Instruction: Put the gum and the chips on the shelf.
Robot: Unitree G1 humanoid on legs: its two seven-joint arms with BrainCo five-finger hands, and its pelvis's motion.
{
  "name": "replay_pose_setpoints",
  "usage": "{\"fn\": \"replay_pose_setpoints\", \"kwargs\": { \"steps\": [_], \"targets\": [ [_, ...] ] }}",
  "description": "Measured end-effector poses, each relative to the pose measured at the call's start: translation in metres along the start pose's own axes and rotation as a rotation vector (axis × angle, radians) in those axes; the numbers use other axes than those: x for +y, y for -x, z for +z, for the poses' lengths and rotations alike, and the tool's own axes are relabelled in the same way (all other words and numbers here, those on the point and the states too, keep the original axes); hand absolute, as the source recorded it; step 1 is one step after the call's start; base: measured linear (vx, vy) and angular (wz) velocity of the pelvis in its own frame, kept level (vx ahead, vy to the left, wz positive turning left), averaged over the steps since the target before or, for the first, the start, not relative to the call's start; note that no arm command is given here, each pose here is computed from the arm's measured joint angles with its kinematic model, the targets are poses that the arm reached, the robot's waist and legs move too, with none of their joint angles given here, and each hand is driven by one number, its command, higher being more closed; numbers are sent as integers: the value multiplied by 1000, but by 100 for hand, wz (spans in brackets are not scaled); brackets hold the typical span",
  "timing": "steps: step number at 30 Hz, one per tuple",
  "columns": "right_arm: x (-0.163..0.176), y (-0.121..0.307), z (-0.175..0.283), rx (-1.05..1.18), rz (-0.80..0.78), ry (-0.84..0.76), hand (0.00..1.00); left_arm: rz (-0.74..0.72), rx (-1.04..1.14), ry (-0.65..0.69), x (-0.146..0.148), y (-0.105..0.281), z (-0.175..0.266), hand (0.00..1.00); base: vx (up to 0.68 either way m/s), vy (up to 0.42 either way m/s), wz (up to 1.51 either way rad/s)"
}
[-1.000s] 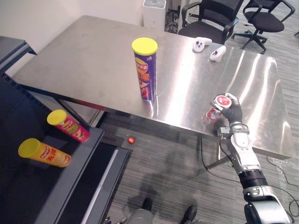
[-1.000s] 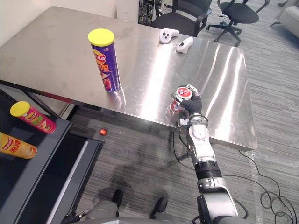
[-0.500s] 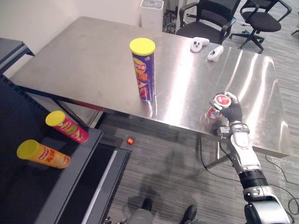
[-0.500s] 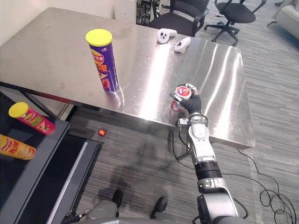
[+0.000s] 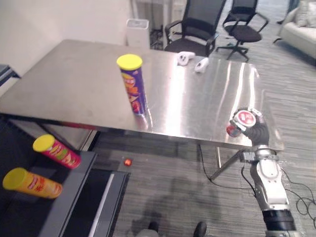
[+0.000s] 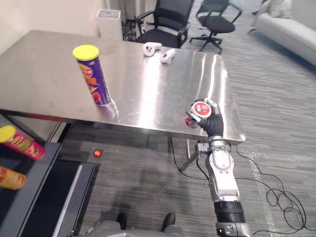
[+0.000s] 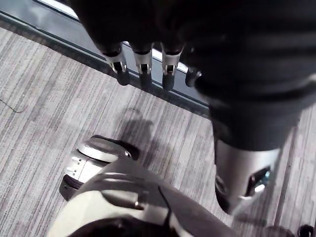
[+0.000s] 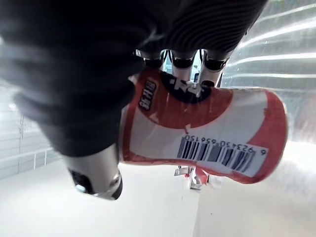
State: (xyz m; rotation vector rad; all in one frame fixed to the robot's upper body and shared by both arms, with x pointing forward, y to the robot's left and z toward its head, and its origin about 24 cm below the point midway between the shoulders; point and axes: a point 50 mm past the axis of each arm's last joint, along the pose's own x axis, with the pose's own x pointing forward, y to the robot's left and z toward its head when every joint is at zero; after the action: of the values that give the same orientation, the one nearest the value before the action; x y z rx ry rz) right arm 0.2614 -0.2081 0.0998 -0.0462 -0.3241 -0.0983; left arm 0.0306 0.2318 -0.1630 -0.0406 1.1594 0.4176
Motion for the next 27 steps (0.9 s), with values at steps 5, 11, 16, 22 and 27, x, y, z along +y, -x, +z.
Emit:
{"fn": "replay_pose_setpoints", "kwargs": {
  "steps": [5,11,16,22,27],
  "targets": [
    [-8,12,-4,26,-23,12,100,-15,41,-25,-1,1,-9,0,-21,-13,-16],
    [-10,15,-6,38,-34,-5,100,-34,44,-48,-6,1,-10,0,19,-17,-13],
    [-11,17,-7,43,-36,-6,100,-38,47,-53,-8,1,-11,0,9,-16,8],
    [-5,10,-4,26,-23,-38,100,-61,7,-37,-20,-3,4,0,-107,-56,57],
    [5,-1,0,-2,10,-68,100,-20,14,24,-19,-3,4,0,-109,-90,84]
  ]
}}
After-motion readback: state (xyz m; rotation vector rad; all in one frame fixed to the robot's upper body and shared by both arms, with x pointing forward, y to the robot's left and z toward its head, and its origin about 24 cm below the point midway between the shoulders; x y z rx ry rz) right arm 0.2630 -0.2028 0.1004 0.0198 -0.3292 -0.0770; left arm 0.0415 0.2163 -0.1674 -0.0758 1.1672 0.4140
